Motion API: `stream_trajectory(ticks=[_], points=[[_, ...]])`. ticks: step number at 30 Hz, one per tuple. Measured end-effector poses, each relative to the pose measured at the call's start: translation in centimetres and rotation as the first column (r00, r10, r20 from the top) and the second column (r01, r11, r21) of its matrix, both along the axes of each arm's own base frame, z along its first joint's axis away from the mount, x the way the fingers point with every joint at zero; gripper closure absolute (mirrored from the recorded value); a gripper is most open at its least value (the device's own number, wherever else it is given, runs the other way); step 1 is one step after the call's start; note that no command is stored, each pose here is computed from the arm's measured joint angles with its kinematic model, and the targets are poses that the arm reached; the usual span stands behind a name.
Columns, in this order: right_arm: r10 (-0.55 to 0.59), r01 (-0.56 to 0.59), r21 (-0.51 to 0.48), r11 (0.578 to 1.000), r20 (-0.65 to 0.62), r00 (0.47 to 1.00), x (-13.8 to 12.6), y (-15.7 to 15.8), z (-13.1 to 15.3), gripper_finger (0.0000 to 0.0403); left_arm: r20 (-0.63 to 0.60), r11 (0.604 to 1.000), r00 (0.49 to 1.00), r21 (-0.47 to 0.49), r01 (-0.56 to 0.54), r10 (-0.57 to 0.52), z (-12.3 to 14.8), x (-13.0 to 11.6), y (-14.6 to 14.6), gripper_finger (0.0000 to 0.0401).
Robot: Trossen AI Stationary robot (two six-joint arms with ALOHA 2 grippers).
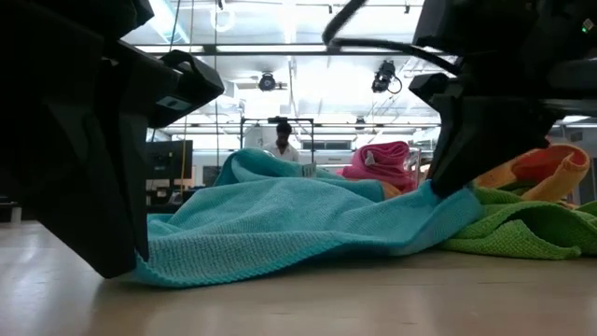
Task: Fold microfiber towels
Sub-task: Fold the blue microfiber cloth
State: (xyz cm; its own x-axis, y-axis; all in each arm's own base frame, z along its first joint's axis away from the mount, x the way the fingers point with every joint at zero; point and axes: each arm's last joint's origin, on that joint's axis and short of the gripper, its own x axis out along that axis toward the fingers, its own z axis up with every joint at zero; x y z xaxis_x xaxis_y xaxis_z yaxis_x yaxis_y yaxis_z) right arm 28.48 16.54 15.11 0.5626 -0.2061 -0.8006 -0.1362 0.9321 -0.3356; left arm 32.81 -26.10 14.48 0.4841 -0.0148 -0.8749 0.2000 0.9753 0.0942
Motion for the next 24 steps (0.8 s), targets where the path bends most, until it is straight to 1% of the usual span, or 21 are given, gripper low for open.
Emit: stream_trajectory(ticks=[4,8,11,14,16,18,22,24], points=[[0.019,-0.021,0.038,0.999,0.061,0.998,-0.4,0.5,2.1,0.0394,0.016,1.0,1.0,-0.019,-0.002,0.002,1.1,-0.3,-0.1,0.039],[0.023,-0.038,0.101,0.994,0.152,0.988,-1.3,0.5,5.2,0.0395,0.072,0.998,0.997,-0.068,0.005,0.0,4.1,-0.9,0.0,0.0396],[0.014,-0.047,0.152,0.987,0.212,0.977,-2.2,0.3,7.4,0.0396,0.116,0.994,0.993,-0.112,0.002,0.011,6.4,-1.3,0.3,0.0391],[0.009,-0.074,0.236,0.969,0.265,0.964,-3.2,-0.1,9.8,0.0396,0.143,0.985,0.989,-0.175,-0.003,0.028,8.7,-2.0,0.7,0.0389],[0.0,-0.087,0.272,0.958,0.302,0.953,-4.0,-0.4,11.2,0.0396,0.161,0.978,0.987,-0.208,0.006,0.028,10.2,-2.6,0.9,0.0392],[-0.011,-0.101,0.301,0.948,0.349,0.937,-4.6,-1.0,12.7,0.0396,0.17,0.975,0.985,-0.219,0.018,0.02,11.7,-3.5,1.3,0.0396],[-0.044,-0.144,0.368,0.919,0.457,0.888,-5.9,-2.1,15.8,0.0396,0.252,0.965,0.967,-0.262,0.032,0.037,15.5,-5.2,2.5,0.0392],[-0.034,-0.182,0.389,0.903,0.487,0.873,-6.4,-2.3,16.6,0.0396,0.306,0.966,0.952,-0.255,0.047,0.034,17.2,-6.0,3.2,0.039]])
